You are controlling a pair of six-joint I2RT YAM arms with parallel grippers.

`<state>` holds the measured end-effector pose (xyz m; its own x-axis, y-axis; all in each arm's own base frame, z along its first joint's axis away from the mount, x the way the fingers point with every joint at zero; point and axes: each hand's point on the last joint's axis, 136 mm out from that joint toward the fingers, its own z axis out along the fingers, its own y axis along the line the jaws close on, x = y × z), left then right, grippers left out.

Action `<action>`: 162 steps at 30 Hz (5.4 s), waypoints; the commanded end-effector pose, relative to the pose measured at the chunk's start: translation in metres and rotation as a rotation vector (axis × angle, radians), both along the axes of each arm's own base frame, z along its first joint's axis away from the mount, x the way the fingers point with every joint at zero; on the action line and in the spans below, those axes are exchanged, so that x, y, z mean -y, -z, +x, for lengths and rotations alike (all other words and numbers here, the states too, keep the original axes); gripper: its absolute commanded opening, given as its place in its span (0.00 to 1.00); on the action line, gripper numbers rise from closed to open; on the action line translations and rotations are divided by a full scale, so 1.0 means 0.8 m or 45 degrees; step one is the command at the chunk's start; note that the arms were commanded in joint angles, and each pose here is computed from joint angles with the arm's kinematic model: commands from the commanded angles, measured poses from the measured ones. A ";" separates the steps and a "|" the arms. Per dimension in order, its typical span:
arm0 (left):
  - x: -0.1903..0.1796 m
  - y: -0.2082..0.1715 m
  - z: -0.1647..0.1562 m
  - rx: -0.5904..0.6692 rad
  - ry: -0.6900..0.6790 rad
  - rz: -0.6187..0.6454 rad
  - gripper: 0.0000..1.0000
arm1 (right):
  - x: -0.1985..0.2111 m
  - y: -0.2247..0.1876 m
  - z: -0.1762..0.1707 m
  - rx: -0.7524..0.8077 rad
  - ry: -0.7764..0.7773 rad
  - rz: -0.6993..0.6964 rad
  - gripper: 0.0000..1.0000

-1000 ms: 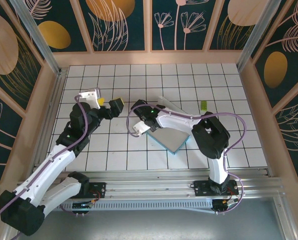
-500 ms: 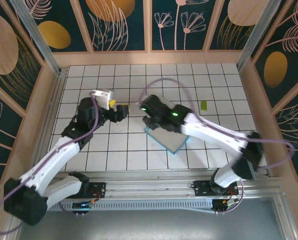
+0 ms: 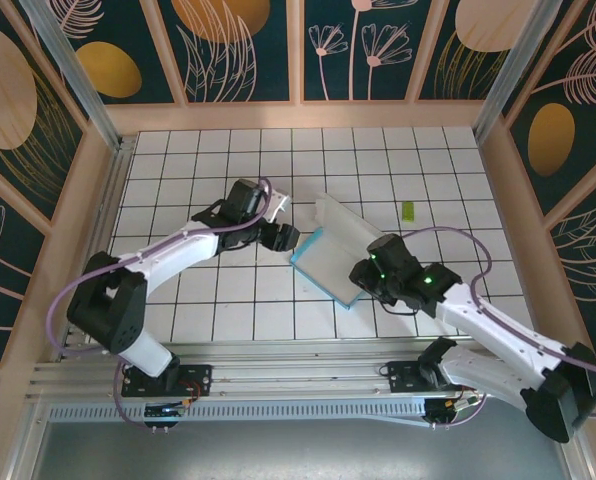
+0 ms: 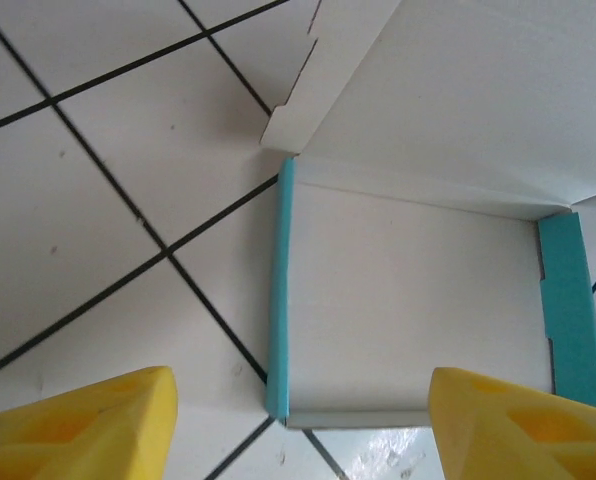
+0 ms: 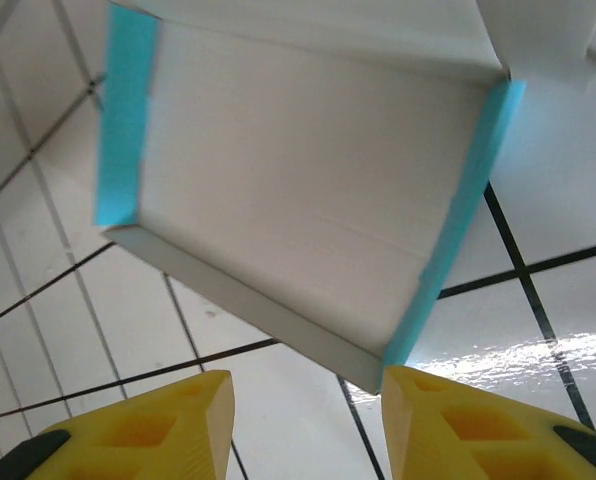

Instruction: Fold the paper box

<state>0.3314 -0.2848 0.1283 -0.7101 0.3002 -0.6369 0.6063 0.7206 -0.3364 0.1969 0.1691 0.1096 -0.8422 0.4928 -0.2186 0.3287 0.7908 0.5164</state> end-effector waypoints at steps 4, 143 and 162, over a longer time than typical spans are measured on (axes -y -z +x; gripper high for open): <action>0.028 0.039 0.021 0.011 0.092 0.113 0.69 | 0.002 0.028 0.020 -0.047 0.116 0.009 0.45; -0.143 -0.067 0.158 0.241 -0.202 -0.054 0.75 | -0.025 -0.063 0.311 0.858 -0.934 0.017 0.70; -0.119 -0.015 0.190 0.155 0.006 -0.022 0.74 | -0.061 -0.060 0.321 0.970 -1.135 -0.020 0.41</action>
